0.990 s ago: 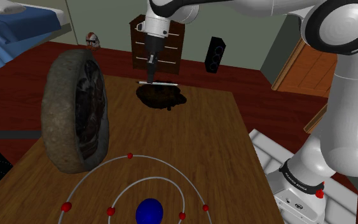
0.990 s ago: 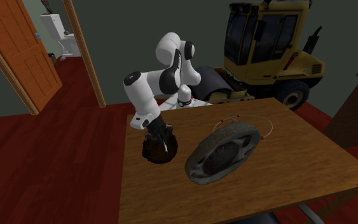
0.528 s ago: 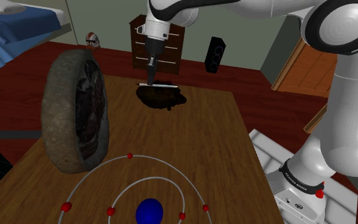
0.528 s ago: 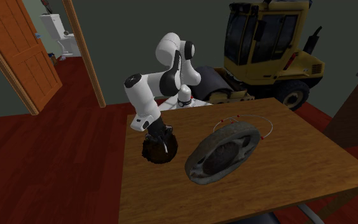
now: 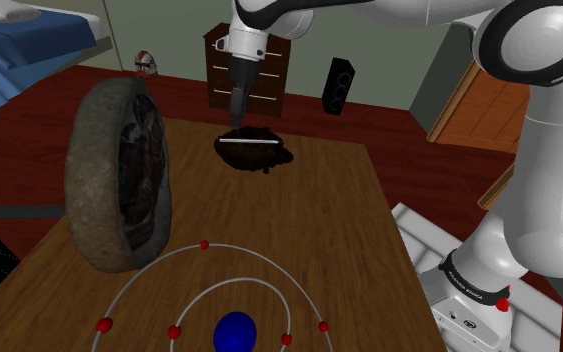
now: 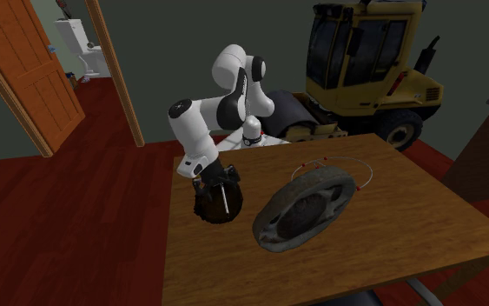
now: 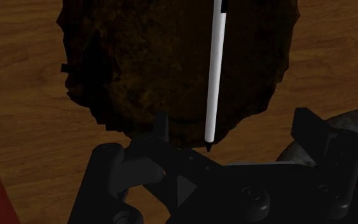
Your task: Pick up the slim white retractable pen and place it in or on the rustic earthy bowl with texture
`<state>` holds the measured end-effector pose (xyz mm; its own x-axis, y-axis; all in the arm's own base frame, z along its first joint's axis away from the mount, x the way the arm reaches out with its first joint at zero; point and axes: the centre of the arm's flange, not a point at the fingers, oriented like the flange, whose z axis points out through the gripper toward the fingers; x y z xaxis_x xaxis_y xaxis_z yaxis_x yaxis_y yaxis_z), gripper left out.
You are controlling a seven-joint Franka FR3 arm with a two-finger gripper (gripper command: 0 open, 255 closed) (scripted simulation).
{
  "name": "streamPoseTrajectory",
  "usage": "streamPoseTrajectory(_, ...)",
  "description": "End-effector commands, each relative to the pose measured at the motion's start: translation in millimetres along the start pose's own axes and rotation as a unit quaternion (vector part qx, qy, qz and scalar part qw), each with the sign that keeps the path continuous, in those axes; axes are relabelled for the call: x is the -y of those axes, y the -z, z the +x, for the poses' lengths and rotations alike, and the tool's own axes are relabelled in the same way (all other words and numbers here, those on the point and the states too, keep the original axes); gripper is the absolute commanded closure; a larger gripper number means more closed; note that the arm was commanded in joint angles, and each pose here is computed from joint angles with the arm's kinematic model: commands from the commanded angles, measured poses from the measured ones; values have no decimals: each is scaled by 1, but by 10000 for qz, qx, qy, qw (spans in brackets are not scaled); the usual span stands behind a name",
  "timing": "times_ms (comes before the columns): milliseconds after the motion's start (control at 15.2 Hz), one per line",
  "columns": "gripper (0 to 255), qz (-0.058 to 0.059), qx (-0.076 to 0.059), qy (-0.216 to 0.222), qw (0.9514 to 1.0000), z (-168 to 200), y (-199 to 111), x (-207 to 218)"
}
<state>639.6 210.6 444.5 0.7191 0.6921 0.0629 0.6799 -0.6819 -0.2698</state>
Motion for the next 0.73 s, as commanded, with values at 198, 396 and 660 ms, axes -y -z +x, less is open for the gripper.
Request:
streamPoseTrajectory(198,0,0,0,-1,10000,0,44,1)
streamPoseTrajectory(396,0,0,0,-1,10000,0,44,1)
streamPoseTrajectory(660,0,0,0,-1,10000,0,44,1)
